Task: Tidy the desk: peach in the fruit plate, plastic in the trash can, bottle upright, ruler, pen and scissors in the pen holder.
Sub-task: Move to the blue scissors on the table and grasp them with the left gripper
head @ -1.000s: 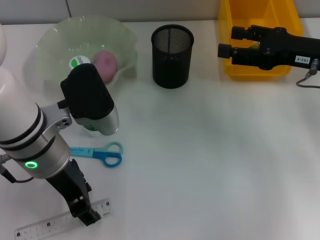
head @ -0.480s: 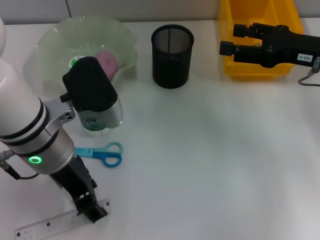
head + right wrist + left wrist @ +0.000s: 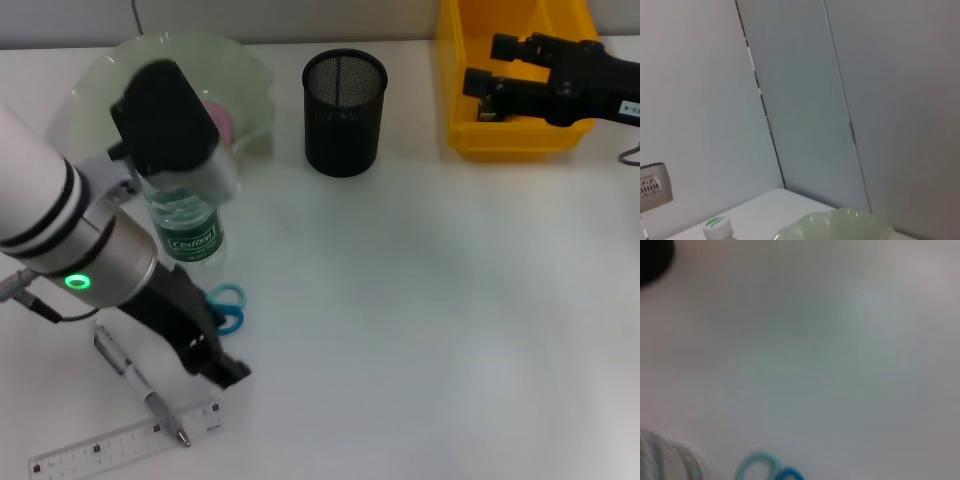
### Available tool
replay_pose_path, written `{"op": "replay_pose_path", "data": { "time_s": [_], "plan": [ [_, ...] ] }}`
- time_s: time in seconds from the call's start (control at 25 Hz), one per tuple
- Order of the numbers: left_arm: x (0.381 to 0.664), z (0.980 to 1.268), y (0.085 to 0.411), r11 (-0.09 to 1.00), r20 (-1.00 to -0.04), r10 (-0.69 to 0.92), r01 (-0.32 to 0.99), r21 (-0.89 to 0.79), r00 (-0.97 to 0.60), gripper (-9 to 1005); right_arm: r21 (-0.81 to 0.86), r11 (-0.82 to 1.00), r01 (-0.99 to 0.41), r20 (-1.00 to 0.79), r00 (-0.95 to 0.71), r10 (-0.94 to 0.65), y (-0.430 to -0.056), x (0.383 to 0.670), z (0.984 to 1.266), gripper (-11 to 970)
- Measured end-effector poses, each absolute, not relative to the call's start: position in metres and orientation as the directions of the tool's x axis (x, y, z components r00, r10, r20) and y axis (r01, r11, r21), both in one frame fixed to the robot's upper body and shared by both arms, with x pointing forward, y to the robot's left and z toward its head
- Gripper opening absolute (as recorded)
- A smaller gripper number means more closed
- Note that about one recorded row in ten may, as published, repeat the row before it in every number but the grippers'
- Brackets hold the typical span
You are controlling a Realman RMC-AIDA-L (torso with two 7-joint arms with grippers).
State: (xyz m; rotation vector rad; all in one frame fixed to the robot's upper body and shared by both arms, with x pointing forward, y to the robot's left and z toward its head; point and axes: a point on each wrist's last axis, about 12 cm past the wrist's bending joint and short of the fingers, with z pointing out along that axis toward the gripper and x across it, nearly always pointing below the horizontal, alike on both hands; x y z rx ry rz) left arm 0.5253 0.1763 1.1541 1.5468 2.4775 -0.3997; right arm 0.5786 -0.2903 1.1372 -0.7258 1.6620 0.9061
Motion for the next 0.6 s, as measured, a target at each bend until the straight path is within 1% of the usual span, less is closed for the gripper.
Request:
{"op": "replay_pose_path", "data": {
  "time_s": [0.04,0.08,0.12,0.16,0.28,0.32,0.36,0.4,0.44,0.48,0.52,0.56,0.6],
  "plan": [
    [0.527,1.155,0.178,0.420,-0.324,0.840,0.899,-0.124,-0.436,670,0.205,0.527,-0.825,-0.967,-0.252,-0.019,-0.292,0.577,1.137,786],
    [0.527,1.155,0.178,0.420,-0.324,0.840,0.899,-0.124,-0.436,670,0.204,0.526,-0.826,-0.968,-0.250,-0.018,-0.292,0.576,1.137,786],
    [0.531,1.158,0.184,0.433,-0.391,0.807,0.894,-0.117,-0.442,669,0.202,0.524,-0.827,-0.969,-0.248,-0.017,-0.293,0.575,1.137,786],
    [0.532,1.159,0.187,0.437,-0.421,0.792,0.892,-0.118,-0.443,669,0.200,0.523,-0.829,-0.969,-0.246,-0.019,-0.293,0.575,1.137,786],
    [0.534,1.159,0.189,0.439,-0.447,0.778,0.891,-0.116,-0.442,669,0.183,0.528,-0.830,-0.973,-0.230,-0.024,-0.295,0.572,1.134,786],
    [0.536,1.159,0.195,0.447,-0.507,0.742,0.887,-0.115,-0.440,669,0.176,0.531,-0.829,-0.975,-0.222,-0.024,-0.295,0.571,1.133,786],
    [0.536,1.159,0.195,0.447,-0.507,0.742,0.887,-0.115,-0.440,669,0.169,0.535,-0.828,-0.977,-0.214,-0.022,-0.295,0.570,1.132,786],
    [0.540,1.159,0.205,0.459,-0.592,0.683,0.882,-0.109,-0.428,669,0.163,0.541,-0.825,-0.978,-0.206,-0.019,-0.296,0.569,1.131,786],
    [0.540,1.158,0.209,0.461,-0.641,0.643,0.880,-0.113,-0.419,668,0.158,0.547,-0.822,-0.980,-0.198,-0.015,-0.297,0.568,1.130,786],
    [0.541,1.155,0.214,0.462,-0.680,0.608,0.879,-0.118,-0.411,668,0.155,0.553,-0.819,-0.981,-0.193,-0.011,-0.298,0.567,1.130,786],
    [0.541,1.155,0.214,0.462,-0.680,0.608,0.879,-0.118,-0.411,668,0.154,0.558,-0.816,-0.982,-0.190,-0.007,-0.299,0.566,1.129,786],
    [0.541,1.154,0.217,0.463,-0.710,0.579,0.879,-0.118,-0.401,668,0.154,0.561,-0.813,-0.982,-0.188,-0.003,-0.299,0.566,1.129,786],
    [0.540,1.146,0.226,0.451,-0.793,0.484,0.882,-0.135,-0.369,668,0.156,0.563,-0.812,-0.982,-0.189,-0.001,-0.300,0.566,1.128,786]
  ]
}}
